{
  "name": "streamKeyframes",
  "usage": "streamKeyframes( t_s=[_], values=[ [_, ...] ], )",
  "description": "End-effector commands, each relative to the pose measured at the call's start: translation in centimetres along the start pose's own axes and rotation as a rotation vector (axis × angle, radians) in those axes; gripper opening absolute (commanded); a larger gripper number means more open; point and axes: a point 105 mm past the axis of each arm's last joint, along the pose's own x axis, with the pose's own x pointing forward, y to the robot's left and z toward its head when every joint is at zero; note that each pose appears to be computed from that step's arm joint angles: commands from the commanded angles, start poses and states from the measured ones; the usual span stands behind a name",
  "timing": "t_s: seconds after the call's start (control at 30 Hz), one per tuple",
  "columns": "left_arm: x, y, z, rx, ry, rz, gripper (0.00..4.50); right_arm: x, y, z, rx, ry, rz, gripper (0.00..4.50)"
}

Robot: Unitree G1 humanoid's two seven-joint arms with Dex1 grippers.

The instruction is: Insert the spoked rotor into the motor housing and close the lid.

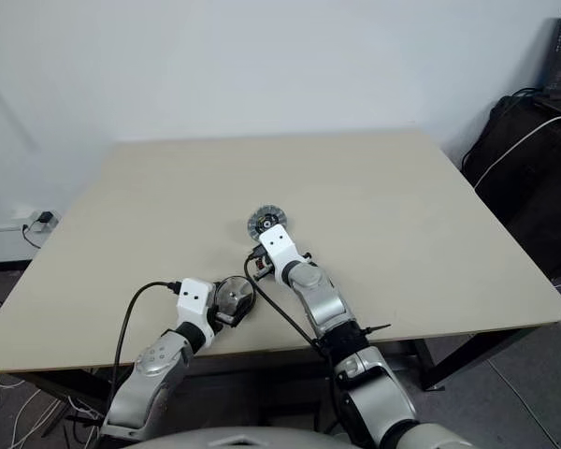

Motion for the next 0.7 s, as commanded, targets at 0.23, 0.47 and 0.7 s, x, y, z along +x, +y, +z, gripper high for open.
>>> streamKeyframes(
  t_s=[0.23,0.47,0.7],
  values=[
    [-0.1,0.0,1.6,0.02,-0.064,0.009,4.5,1.1,-0.3,0.7,-0.022,-0.013,-0.02,0.04],
    [-0.1,-0.1,1.6,0.02,-0.065,0.002,4.5,1.0,-1.3,-0.3,-0.019,0.017,-0.047,0.04],
    [0.0,-0.2,1.6,0.02,-0.065,-0.002,4.5,0.1,-1.2,-1.1,-0.02,0.044,0.006,0.04]
  ],
)
